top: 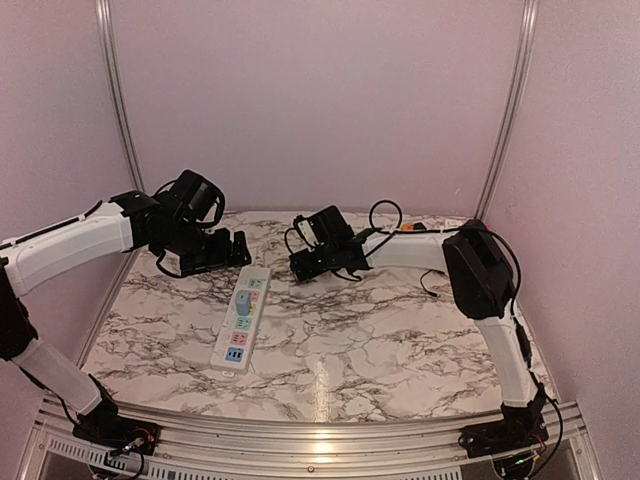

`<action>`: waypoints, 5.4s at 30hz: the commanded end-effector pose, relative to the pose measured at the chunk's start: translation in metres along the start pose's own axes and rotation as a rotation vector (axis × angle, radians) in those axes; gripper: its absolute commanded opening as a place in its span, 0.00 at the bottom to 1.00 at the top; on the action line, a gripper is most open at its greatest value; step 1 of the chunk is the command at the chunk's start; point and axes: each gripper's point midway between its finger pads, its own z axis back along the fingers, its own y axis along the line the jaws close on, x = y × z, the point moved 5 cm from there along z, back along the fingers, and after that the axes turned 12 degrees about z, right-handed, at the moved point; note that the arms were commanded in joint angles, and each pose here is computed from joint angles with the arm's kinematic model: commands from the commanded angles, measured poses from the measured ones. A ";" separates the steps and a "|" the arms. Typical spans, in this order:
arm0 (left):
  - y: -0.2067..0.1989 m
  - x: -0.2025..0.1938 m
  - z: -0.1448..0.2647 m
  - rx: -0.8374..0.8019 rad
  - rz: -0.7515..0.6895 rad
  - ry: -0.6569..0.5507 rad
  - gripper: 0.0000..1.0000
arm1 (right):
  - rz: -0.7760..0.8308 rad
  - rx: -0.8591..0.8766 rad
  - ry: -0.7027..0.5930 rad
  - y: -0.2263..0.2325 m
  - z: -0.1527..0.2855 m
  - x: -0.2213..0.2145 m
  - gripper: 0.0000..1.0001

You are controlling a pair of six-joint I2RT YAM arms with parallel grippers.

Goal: Insert the plug
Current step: Pick up the plug from the center of the board, then pass from the right arm to the left

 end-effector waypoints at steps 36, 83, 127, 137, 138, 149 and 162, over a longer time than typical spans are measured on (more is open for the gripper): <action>0.001 -0.003 -0.009 -0.045 0.036 -0.013 0.99 | -0.034 -0.016 0.010 0.003 -0.034 -0.013 0.69; -0.012 -0.006 -0.014 -0.118 0.025 0.045 0.99 | 0.102 0.032 -0.181 0.011 0.020 -0.018 0.17; -0.125 -0.051 -0.028 -0.588 -0.086 0.361 0.80 | 0.383 0.181 -0.671 0.075 0.202 -0.032 0.16; -0.132 -0.057 -0.027 -0.636 -0.102 0.393 0.59 | 0.429 0.252 -0.733 0.085 0.216 -0.036 0.16; -0.132 -0.057 -0.027 -0.638 -0.103 0.395 0.56 | 0.432 0.258 -0.735 0.085 0.216 -0.036 0.16; -0.136 -0.062 -0.029 -0.662 -0.111 0.428 0.49 | 0.438 0.271 -0.736 0.088 0.215 -0.037 0.16; -0.136 -0.062 -0.028 -0.668 -0.114 0.426 0.07 | 0.435 0.262 -0.727 0.087 0.211 -0.040 0.17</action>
